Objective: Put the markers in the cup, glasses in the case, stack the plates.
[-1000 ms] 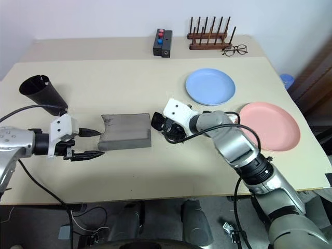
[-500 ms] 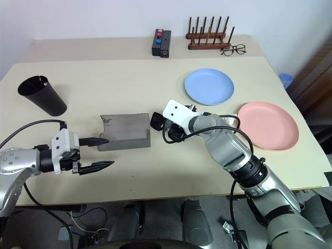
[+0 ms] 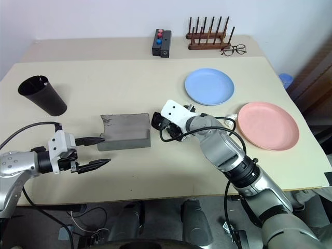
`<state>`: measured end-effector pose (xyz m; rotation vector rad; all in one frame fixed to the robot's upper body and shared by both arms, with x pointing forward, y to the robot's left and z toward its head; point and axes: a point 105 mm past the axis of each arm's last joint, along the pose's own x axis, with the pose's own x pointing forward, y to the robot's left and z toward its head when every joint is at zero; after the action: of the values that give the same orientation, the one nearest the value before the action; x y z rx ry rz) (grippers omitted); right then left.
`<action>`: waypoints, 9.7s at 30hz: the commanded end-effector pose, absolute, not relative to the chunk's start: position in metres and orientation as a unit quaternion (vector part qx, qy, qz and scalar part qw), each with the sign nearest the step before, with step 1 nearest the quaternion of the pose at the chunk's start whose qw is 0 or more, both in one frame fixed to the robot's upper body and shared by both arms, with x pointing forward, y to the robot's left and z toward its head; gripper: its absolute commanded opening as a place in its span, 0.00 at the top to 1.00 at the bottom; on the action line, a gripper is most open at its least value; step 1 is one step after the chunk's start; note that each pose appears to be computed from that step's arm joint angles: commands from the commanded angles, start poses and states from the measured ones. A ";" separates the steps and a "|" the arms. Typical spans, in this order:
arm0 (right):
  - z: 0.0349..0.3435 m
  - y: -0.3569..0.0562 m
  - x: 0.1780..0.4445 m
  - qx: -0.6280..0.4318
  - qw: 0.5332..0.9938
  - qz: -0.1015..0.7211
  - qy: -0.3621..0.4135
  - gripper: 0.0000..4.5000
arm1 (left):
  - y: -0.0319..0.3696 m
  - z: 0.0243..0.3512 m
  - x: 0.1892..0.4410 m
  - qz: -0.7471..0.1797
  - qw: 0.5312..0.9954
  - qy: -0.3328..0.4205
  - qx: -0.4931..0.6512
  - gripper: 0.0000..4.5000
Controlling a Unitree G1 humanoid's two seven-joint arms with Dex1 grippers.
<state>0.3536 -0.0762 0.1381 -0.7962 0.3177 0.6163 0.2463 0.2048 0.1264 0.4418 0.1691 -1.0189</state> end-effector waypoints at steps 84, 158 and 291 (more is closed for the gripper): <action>0.134 -0.096 0.367 -0.535 0.764 0.343 0.113 0.99 | 0.194 0.135 0.245 -0.468 0.854 0.048 0.221 0.19; 0.180 0.030 0.312 -0.354 0.777 0.521 0.013 0.09 | 0.268 0.158 0.236 -0.333 0.917 0.071 0.206 0.19; 0.169 -0.161 0.416 -0.465 0.842 0.273 0.032 0.07 | 0.144 0.191 0.253 -0.513 0.856 0.015 0.066 0.95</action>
<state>0.4099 -0.1617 0.1613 -0.9163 0.1047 0.5928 0.2575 0.1514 0.1836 0.1341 0.0720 -1.0614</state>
